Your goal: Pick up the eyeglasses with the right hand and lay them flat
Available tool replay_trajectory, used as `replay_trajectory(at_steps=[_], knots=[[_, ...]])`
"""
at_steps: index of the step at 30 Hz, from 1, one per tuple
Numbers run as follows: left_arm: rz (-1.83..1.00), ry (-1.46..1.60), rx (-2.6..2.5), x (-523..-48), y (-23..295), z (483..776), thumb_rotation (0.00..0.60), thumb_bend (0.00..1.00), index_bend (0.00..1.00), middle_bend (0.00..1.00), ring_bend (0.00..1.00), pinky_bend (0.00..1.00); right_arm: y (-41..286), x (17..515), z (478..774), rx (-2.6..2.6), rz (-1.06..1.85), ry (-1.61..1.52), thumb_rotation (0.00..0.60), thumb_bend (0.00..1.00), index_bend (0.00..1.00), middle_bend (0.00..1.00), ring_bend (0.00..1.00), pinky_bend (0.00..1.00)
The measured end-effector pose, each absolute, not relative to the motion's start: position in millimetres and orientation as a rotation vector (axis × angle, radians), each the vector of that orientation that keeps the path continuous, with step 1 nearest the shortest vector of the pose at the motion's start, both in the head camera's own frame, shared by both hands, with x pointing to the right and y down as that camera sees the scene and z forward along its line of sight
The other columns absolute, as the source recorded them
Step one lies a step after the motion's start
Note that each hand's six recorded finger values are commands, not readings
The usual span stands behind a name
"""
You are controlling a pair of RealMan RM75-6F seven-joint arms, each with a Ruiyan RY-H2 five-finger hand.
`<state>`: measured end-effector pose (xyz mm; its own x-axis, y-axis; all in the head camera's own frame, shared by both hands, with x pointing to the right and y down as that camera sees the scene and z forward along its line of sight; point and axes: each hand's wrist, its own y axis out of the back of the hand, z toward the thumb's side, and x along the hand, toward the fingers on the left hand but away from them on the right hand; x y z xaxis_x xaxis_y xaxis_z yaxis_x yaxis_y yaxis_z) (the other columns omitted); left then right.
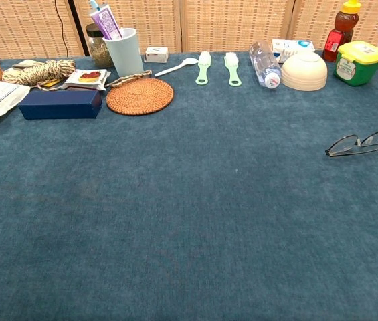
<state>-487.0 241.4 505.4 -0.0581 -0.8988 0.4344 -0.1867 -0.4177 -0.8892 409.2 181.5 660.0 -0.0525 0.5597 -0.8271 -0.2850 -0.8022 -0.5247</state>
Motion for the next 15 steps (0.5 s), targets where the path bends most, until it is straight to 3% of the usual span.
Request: replay_trajectory(at_steps=[15], knots=[[-1.535, 1.174, -1.616, -490.1, 243.6, 505.0, 0.6, 0.34, 0.12, 0.08, 0.06, 0.0, 189.3, 389.2, 673.8, -1.706, 1.889, -0.214, 0.6, 0.19, 0.63, 0.54, 0.5, 0.49]])
